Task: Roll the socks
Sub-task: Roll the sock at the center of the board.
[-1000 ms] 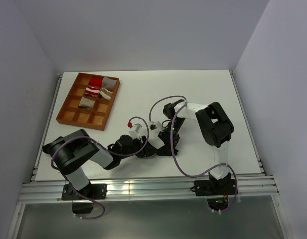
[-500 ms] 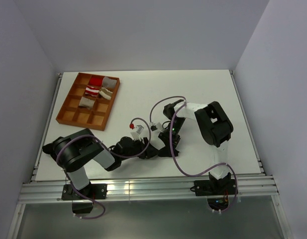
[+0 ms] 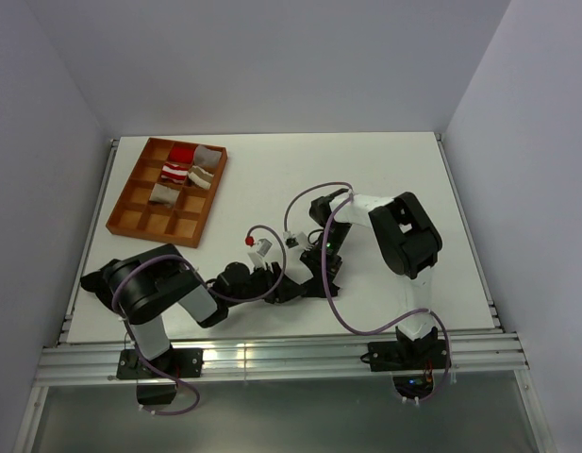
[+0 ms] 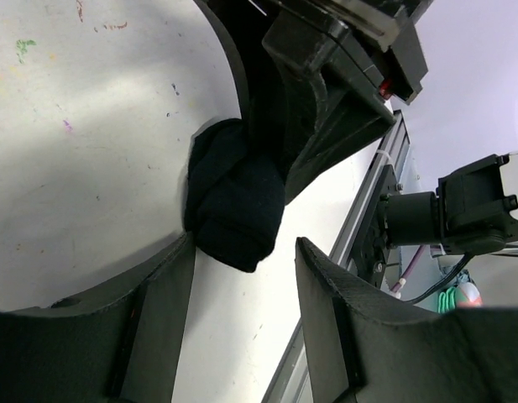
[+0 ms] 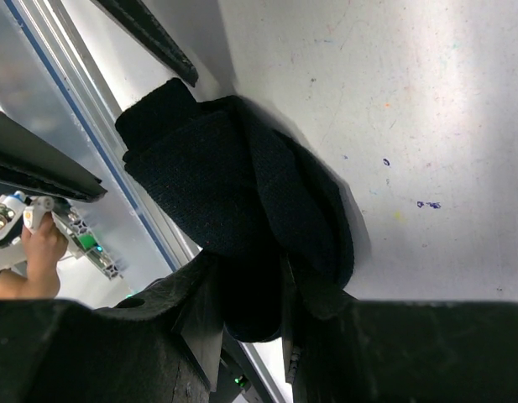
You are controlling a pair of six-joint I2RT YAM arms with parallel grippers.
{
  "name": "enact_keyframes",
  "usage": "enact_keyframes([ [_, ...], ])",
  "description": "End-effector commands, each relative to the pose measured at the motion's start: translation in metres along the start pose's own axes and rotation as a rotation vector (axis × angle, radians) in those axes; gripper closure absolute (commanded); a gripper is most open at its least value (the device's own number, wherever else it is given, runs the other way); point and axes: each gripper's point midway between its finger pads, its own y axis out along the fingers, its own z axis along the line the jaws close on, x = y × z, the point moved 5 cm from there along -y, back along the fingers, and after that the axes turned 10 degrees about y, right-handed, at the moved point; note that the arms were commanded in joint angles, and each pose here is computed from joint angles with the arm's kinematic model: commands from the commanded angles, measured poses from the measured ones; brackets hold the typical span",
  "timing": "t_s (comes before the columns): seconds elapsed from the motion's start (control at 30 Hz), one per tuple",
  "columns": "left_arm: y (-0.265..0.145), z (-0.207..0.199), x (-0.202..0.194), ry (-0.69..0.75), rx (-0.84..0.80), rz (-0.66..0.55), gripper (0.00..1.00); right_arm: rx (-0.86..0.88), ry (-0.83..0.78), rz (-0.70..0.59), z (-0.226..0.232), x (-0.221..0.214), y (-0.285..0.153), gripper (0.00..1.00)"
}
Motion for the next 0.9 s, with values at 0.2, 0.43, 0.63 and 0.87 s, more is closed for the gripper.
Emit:
enact_keyframes([
  [0.2, 0.018, -0.008, 0.004, -0.002, -0.050, -0.002, 0.44, -0.124, -0.030, 0.023, -0.032, 0.006, 0.008, 0.84],
  [0.43, 0.030, 0.004, -0.001, -0.032, 0.037, 0.053, 0.48, -0.122, -0.032, 0.014, -0.030, 0.006, 0.007, 0.84],
  [0.63, 0.034, 0.021, -0.013, -0.063, 0.175, 0.152, 0.70, -0.116, -0.032, 0.008, -0.029, 0.007, 0.006, 0.84],
  [0.87, 0.033, 0.034, -0.020, -0.075, 0.288, 0.221, 0.94, -0.137, -0.045, -0.028, -0.026, 0.011, 0.002, 0.71],
])
